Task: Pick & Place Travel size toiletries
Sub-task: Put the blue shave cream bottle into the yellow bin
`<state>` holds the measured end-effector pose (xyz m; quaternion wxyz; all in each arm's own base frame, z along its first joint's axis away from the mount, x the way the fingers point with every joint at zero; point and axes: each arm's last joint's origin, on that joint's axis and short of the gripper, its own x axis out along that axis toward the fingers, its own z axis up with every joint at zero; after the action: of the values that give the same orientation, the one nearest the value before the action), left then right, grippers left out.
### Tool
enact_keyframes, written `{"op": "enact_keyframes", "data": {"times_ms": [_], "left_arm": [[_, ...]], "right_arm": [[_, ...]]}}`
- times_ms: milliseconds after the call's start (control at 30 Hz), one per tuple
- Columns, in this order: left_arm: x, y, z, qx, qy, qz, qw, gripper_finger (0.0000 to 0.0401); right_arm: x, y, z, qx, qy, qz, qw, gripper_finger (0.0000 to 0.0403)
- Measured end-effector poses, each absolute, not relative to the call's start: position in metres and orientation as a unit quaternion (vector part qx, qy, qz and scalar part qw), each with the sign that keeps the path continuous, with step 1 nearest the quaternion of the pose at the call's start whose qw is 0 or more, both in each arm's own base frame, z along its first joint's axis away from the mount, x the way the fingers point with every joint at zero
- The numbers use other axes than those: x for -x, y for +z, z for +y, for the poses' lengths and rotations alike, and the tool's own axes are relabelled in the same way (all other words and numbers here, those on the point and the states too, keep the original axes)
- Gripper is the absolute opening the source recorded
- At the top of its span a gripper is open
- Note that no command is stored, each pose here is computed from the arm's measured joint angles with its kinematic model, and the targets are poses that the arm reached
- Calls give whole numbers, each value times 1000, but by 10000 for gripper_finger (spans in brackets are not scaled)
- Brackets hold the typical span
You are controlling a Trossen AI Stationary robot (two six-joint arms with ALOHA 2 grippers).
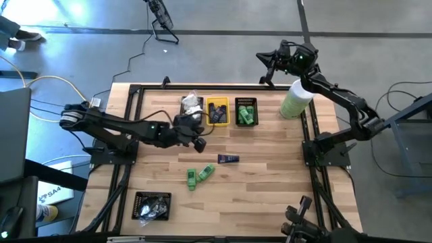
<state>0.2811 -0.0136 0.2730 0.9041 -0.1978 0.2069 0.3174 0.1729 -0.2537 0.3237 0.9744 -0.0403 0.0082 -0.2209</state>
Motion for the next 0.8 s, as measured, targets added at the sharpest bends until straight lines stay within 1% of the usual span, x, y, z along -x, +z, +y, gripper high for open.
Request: {"op": "enact_keyframes", "data": {"times_ms": [133, 333, 533, 633, 700, 800], "left_arm": [[-293, 270, -15, 176, 304, 254, 901, 1], [-308, 261, -18, 143, 279, 265, 912, 3], [-319, 243, -14, 137, 285, 289, 904, 8], [-325, 237, -10, 150, 274, 292, 904, 30], [-331, 234, -5, 153, 261, 288, 909, 55], [-337, 235, 4, 149, 237, 272, 921, 102]], "right_arm": [[-169, 322, -256, 33, -225, 16, 974, 4], [-165, 320, -259, 41, -233, 26, 971, 4], [-162, 320, -261, 38, -238, 25, 970, 4], [-162, 320, -261, 38, -231, 24, 972, 4], [-162, 320, -260, 39, -229, 23, 972, 4], [-162, 321, -260, 42, -228, 19, 973, 4]]}}
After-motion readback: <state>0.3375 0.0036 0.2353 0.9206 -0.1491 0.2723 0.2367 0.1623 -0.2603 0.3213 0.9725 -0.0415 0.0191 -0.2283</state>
